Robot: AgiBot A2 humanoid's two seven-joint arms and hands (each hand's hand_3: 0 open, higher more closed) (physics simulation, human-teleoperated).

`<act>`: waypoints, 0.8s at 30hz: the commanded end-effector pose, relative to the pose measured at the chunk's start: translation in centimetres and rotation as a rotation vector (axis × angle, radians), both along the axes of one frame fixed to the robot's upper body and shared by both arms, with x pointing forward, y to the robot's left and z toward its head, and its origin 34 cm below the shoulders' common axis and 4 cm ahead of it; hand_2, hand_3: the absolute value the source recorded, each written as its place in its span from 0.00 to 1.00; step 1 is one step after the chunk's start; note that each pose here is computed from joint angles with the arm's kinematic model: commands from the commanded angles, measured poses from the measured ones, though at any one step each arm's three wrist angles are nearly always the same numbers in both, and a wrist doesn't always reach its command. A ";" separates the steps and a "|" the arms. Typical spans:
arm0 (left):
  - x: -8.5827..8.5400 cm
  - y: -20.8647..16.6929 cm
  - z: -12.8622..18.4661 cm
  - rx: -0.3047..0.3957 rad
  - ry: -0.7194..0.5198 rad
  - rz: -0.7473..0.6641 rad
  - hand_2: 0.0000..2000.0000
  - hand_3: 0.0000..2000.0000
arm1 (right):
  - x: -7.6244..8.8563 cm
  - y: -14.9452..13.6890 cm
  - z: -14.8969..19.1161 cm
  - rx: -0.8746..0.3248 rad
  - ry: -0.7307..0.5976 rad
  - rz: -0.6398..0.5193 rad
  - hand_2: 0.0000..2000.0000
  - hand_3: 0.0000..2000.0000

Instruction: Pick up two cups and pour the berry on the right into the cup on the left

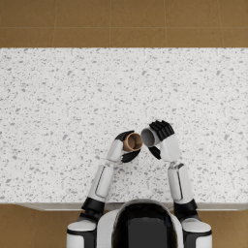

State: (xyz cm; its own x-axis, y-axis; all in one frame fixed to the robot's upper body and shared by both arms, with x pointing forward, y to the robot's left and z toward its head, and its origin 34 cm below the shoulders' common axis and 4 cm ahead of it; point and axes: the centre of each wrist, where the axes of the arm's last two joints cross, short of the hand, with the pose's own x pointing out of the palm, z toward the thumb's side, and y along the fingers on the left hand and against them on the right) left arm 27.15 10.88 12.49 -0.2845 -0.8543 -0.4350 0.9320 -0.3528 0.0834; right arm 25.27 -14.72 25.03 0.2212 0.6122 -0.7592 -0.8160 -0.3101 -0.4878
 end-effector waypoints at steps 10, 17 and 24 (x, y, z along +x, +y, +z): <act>0.6 -0.5 0.2 -0.006 0.001 -0.003 1.00 0.64 | -1.4 1.0 1.4 -0.235 -0.154 -0.131 1.00 0.64; 0.6 -0.6 0.4 -0.011 -0.005 -0.006 1.00 0.64 | -1.3 1.1 1.7 -0.392 -0.217 -0.262 1.00 0.64; 0.9 -0.6 0.2 -0.011 0.010 -0.003 1.00 0.64 | -1.3 1.7 1.8 -0.553 -0.281 -0.371 1.00 0.64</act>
